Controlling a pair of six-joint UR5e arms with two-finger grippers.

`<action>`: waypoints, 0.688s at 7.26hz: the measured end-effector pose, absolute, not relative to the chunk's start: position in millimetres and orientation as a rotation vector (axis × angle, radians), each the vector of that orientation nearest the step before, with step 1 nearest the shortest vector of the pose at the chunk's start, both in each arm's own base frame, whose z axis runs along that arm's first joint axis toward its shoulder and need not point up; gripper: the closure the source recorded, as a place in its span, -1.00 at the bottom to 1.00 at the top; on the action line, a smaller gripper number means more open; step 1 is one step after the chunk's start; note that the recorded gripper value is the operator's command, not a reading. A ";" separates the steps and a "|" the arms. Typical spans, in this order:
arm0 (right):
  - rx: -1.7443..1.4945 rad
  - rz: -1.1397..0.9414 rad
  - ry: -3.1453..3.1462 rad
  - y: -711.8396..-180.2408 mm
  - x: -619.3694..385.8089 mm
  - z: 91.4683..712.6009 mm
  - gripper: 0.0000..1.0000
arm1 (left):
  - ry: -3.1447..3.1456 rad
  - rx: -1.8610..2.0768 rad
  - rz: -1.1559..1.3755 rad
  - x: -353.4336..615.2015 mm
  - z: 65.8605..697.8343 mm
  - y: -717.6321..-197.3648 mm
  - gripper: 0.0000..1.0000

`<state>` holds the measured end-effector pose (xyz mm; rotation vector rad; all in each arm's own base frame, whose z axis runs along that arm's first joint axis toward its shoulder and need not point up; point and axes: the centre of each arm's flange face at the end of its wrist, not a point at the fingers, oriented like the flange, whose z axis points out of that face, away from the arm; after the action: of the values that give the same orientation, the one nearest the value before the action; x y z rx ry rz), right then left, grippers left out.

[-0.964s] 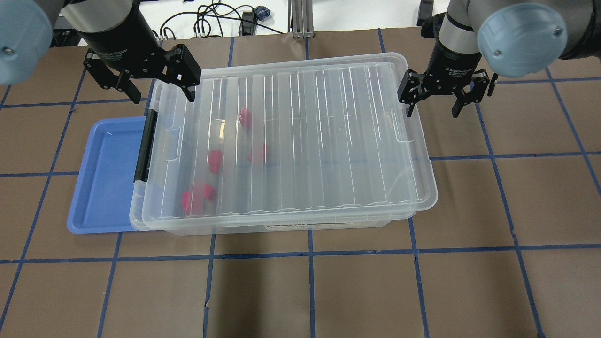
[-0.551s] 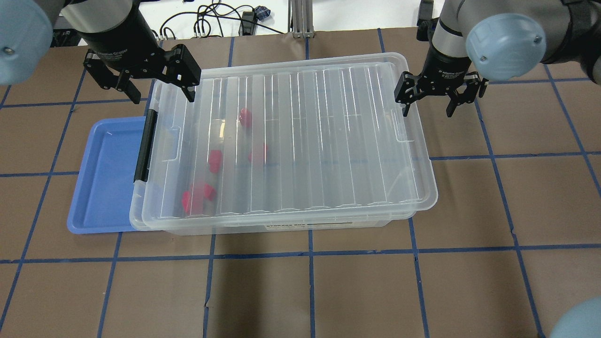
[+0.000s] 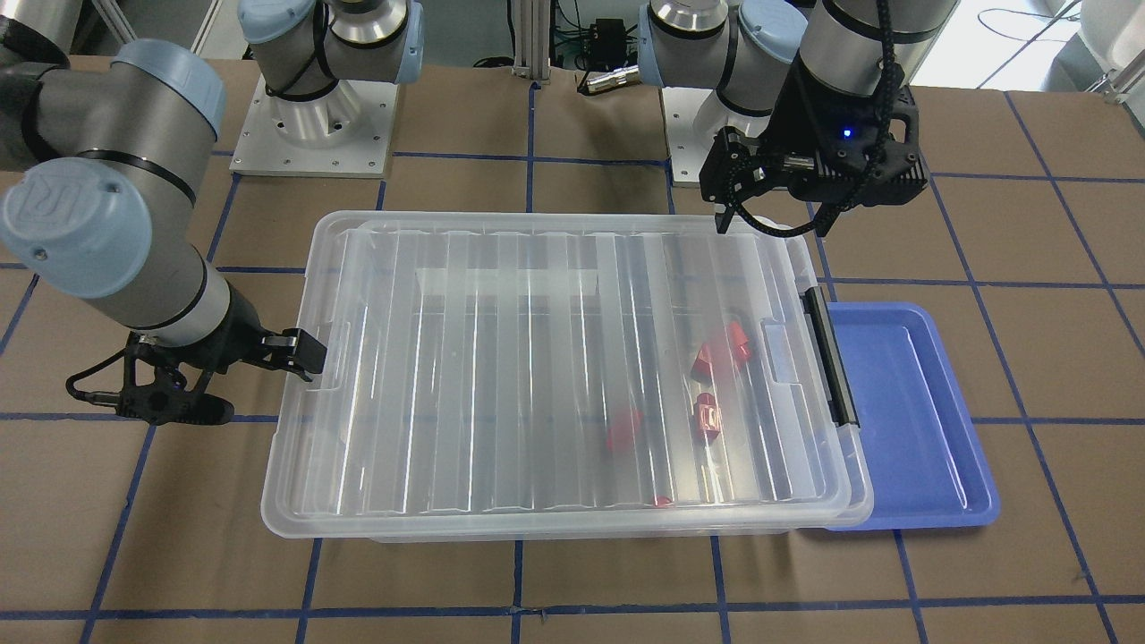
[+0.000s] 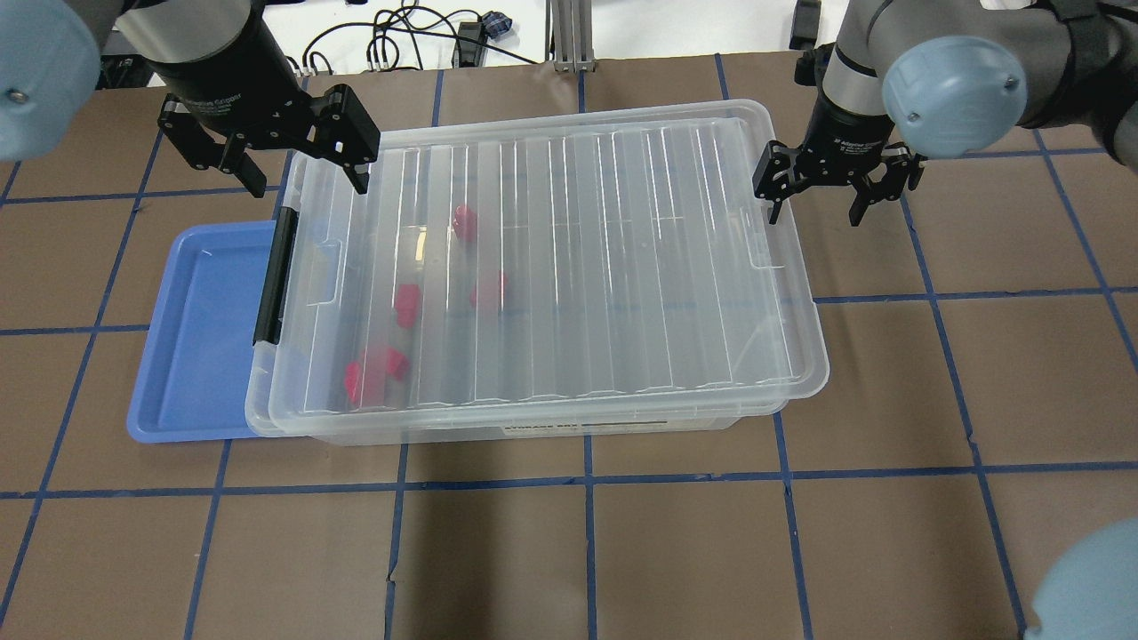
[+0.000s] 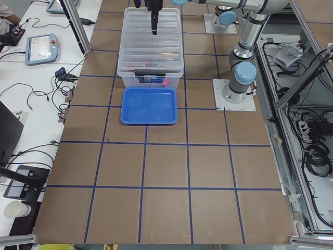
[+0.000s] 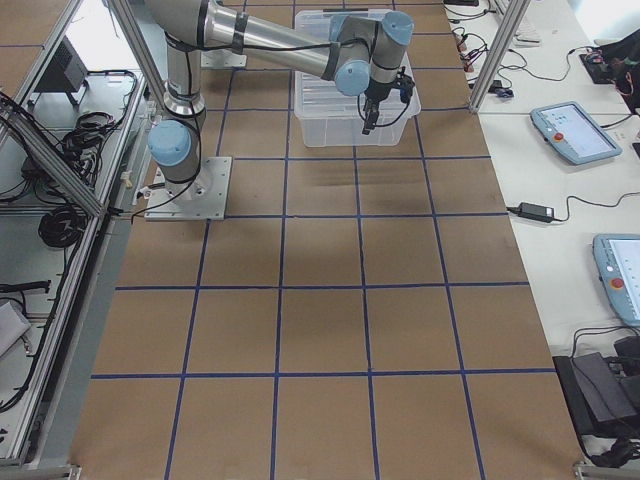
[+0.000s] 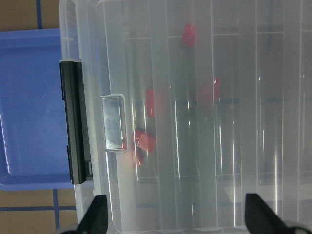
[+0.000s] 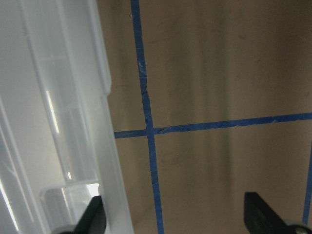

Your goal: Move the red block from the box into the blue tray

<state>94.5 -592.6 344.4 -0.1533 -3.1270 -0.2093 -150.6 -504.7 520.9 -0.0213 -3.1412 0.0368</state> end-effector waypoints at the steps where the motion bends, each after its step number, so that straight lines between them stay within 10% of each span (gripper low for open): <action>1: -0.183 -0.216 -3.127 -594.3 79.9 344.1 -1.00 | -3.141 -0.021 0.038 -150.5 521.3 -504.4 -1.00; 5: -0.231 -0.218 -3.067 -596.8 31.4 345.8 -1.00 | -3.142 -0.020 0.049 -150.3 524.9 -503.7 -1.00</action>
<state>31.4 -596.8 345.8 -0.2309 -3.0674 -0.2179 -150.3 -503.7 524.9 -0.0204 -3.1420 0.0493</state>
